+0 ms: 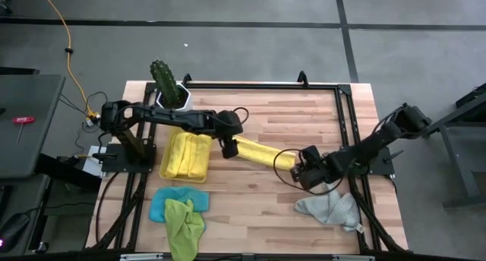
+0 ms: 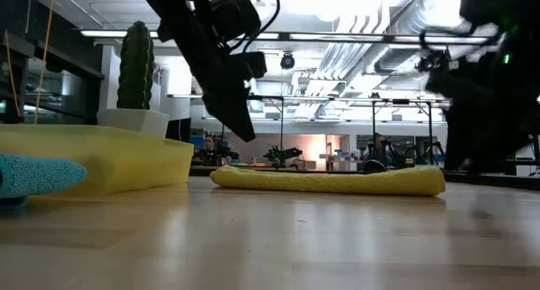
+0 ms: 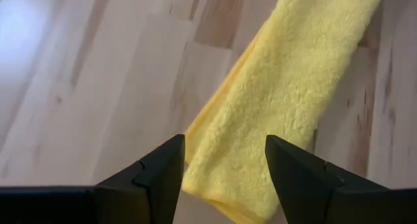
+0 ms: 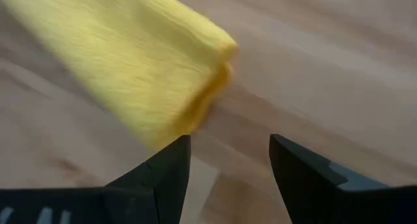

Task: Fold microfiber towels
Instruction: Fold the yellow microfiber towel

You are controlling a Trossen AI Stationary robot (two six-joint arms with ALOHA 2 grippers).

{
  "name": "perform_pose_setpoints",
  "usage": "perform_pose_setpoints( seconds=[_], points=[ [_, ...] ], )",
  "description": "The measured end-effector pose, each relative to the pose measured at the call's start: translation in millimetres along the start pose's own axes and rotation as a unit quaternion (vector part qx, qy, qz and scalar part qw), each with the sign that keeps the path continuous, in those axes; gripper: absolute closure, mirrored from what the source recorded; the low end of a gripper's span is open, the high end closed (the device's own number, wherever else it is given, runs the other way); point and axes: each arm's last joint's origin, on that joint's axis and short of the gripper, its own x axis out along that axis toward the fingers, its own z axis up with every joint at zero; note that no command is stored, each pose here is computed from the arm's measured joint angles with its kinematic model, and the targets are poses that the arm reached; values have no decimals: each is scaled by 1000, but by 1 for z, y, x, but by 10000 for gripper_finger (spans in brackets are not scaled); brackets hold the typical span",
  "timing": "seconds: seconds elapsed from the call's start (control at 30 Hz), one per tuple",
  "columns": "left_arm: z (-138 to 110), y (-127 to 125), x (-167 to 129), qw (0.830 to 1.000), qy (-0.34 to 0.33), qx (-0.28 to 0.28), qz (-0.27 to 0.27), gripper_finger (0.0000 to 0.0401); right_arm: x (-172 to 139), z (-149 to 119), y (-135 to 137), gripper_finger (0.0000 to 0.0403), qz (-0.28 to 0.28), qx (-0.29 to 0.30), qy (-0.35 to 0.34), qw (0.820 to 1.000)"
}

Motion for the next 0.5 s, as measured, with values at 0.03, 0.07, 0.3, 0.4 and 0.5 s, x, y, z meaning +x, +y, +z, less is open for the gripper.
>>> perform_pose_setpoints(
  seconds=[0.03,0.07,0.3,0.4,0.5],
  points=[
    [1,-1,0,1000,-6,7,4,197,5,1,-4,201,4,9,8,1000],
    [2,-2,-1,1000,-12,13,5,197,7,2,-8,201,12,18,5,1000],
    [12,-1,-19,998,-66,17,11,198,9,9,-10,201,119,80,-50,988],
    [18,0,-33,995,-97,11,21,198,12,12,-8,201,136,97,-44,985],
    [21,2,-44,992,-121,4,31,199,15,17,-10,201,129,106,-44,985]
  ],
)
